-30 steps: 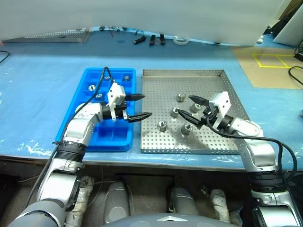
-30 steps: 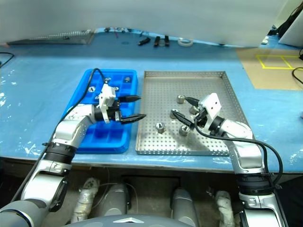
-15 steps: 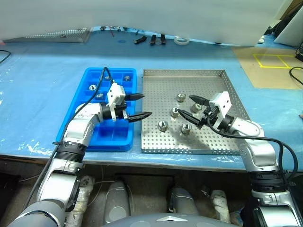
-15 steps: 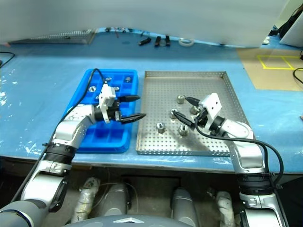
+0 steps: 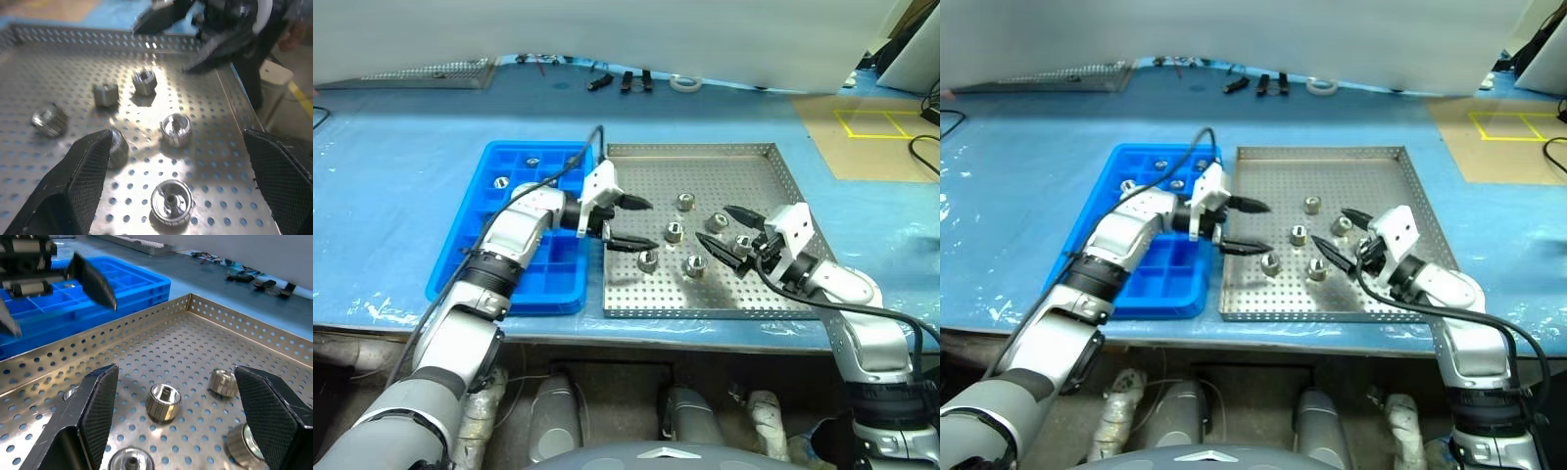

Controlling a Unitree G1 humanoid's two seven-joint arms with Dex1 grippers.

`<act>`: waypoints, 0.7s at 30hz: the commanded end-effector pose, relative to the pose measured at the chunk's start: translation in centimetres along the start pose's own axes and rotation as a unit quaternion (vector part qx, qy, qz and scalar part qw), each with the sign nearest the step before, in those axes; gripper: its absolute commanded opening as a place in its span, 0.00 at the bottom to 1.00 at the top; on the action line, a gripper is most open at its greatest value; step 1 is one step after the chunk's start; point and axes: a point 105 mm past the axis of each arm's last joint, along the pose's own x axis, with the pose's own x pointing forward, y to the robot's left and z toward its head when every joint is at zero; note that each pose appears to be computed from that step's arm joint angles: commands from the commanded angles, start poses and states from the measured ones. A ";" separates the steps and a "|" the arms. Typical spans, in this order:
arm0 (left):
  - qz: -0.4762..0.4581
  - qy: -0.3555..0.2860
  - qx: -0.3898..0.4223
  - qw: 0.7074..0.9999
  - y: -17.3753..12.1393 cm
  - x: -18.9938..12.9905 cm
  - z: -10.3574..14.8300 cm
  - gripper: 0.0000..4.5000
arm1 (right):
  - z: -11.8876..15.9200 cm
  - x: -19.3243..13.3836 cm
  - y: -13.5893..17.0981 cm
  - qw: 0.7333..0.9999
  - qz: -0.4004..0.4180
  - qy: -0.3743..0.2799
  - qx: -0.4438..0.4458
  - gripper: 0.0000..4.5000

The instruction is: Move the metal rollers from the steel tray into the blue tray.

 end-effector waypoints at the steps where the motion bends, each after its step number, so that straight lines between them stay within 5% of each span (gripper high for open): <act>1: -0.029 0.051 0.026 0.998 0.3 0.7 -0.3 1.00 | 1.5 -0.7 0.3 0.999 -0.026 -0.026 -0.009 0.88; 12: -0.033 0.144 0.026 0.989 1.2 1.2 -3.4 1.00 | 0.7 -2.2 1.0 0.997 -0.076 -0.015 0.001 0.88; 21: -0.030 0.145 0.018 0.989 0.9 2.0 -4.8 1.00 | 0.4 -2.3 1.2 0.996 -0.089 -0.012 0.004 0.88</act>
